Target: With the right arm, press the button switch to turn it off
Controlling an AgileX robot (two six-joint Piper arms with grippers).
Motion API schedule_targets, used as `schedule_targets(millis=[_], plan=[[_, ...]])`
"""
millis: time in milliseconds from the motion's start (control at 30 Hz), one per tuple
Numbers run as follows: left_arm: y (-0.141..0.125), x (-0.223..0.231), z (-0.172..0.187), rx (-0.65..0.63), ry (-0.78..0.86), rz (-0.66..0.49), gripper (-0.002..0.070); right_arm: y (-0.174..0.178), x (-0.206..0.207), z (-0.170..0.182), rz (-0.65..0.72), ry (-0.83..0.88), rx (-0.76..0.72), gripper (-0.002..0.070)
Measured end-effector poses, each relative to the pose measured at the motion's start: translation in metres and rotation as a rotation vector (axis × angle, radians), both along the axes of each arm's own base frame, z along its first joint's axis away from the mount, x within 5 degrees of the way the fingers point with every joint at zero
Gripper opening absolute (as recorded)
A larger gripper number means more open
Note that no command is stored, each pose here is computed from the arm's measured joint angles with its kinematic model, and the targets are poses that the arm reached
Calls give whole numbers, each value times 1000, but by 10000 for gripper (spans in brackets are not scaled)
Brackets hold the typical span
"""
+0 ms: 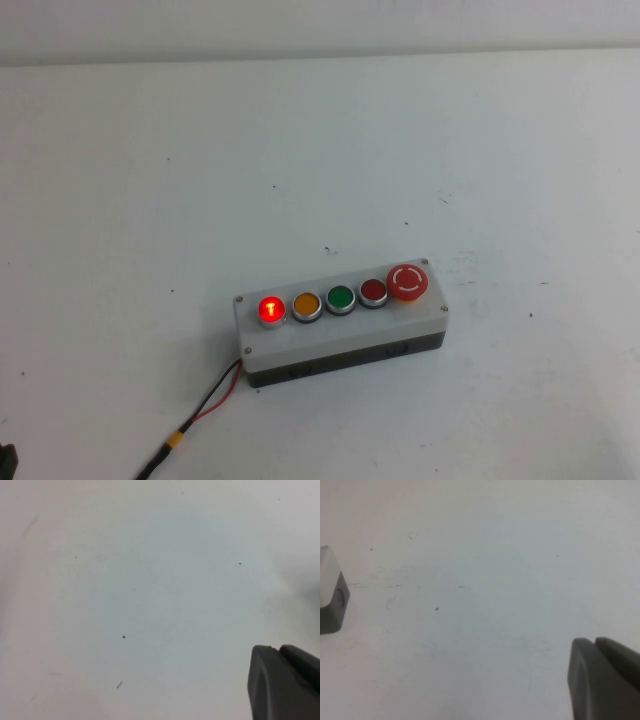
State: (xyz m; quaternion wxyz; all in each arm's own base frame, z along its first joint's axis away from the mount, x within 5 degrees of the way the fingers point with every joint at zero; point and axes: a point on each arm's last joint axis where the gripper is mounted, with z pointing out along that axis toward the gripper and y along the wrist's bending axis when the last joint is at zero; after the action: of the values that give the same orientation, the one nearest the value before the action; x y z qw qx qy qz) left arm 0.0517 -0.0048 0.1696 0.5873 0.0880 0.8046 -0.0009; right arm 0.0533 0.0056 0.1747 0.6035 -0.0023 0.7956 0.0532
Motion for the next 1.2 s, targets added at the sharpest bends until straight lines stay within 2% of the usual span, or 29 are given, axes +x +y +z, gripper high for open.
schedule_targets(millis=[300,400,533,700,867,1000,1100,1200], plan=[[0,0,0,0,0,0,-2,0,0,0,0,0,0,-17],[0,0,0,0,0,0,-2,1,0,1,2,-8,50,-17],[0,0,0,0,0,0,-2,5,1,9,0,-75,245,-17],[0,0,0,0,0,0,-2,6,2,20,-25,-143,571,-17],[0,0,0,0,0,0,-2,5,3,24,-49,-173,734,-17],[0,0,0,0,0,0,-2,13,0,33,18,-97,747,-16],[0,0,0,0,0,0,-2,23,-2,60,105,32,665,-16],[0,0,0,0,0,0,-2,31,7,87,161,236,545,-16]])
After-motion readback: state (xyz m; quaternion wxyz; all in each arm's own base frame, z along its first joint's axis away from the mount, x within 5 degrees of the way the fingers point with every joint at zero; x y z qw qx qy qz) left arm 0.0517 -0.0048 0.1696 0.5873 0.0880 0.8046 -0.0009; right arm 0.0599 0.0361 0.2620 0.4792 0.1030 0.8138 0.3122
